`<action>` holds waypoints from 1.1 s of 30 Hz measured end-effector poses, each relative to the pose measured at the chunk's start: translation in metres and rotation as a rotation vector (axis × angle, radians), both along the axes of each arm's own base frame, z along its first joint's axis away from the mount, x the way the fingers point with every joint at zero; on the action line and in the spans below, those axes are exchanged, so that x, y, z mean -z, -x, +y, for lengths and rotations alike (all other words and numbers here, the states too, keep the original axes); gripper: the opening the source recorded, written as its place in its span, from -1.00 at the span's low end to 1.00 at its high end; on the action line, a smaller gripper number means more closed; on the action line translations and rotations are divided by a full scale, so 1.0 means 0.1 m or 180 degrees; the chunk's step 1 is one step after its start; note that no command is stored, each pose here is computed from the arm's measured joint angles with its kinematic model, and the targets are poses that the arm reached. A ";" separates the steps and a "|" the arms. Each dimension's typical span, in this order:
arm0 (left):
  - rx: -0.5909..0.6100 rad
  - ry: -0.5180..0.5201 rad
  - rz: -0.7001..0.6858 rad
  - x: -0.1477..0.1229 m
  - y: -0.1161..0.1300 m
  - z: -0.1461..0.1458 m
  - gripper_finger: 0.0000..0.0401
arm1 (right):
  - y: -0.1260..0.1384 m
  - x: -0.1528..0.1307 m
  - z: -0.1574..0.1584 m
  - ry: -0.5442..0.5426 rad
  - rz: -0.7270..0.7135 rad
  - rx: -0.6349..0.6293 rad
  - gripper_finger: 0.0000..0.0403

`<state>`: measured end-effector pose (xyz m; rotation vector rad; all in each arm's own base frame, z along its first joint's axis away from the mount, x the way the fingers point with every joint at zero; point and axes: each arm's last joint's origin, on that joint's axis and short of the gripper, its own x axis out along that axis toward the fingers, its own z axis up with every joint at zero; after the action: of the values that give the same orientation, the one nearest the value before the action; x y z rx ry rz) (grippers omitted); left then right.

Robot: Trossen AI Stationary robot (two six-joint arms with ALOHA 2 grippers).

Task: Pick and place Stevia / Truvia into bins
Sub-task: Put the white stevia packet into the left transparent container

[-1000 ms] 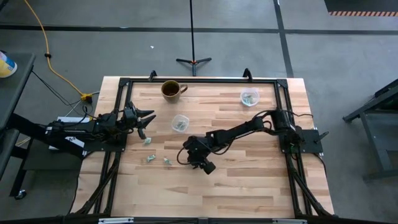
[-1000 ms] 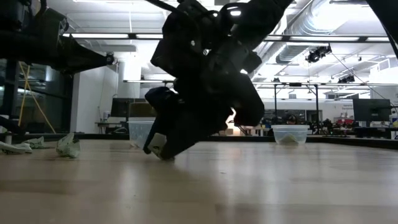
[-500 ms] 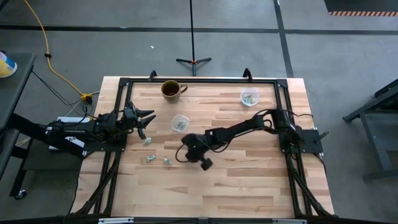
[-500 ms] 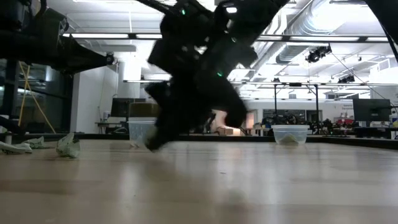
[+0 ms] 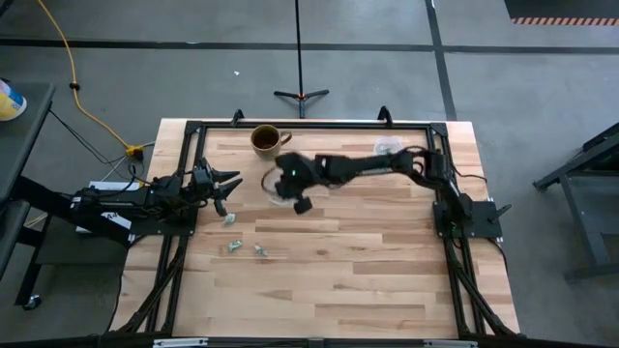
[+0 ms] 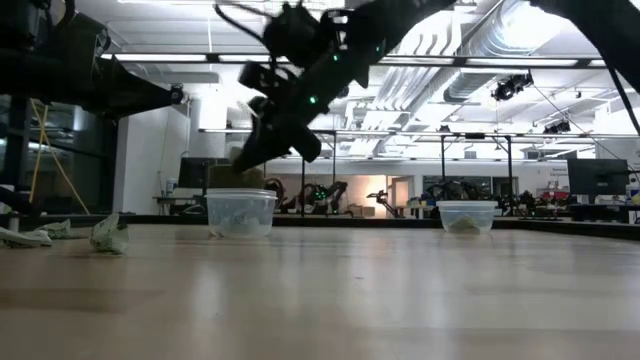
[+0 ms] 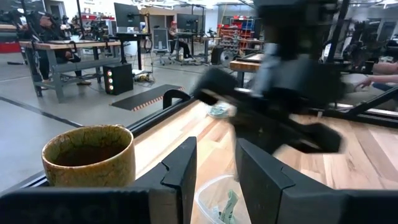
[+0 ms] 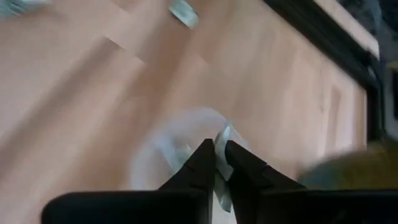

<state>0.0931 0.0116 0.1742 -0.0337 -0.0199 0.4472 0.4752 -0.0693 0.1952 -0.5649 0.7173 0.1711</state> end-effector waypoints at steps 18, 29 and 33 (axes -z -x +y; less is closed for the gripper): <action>-0.0004 0.0000 -0.0003 0.00 0.00 0.00 -0.28 | 0.09 -0.16 -0.32 -0.0810 -0.0200 0.0478 -0.16; -0.0004 0.0000 0.0001 0.00 0.00 0.00 -0.28 | 1.17 -0.37 -0.31 -0.1528 -0.1155 0.0698 -0.45; -0.0005 0.0000 0.0001 0.00 0.00 0.00 -0.28 | 1.76 -0.43 -0.12 -0.1375 -0.1572 0.0996 -0.57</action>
<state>0.0931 0.0117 0.1742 -0.0336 -0.0195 0.4488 0.2995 -0.0808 0.2378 -0.0657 0.2642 -0.1051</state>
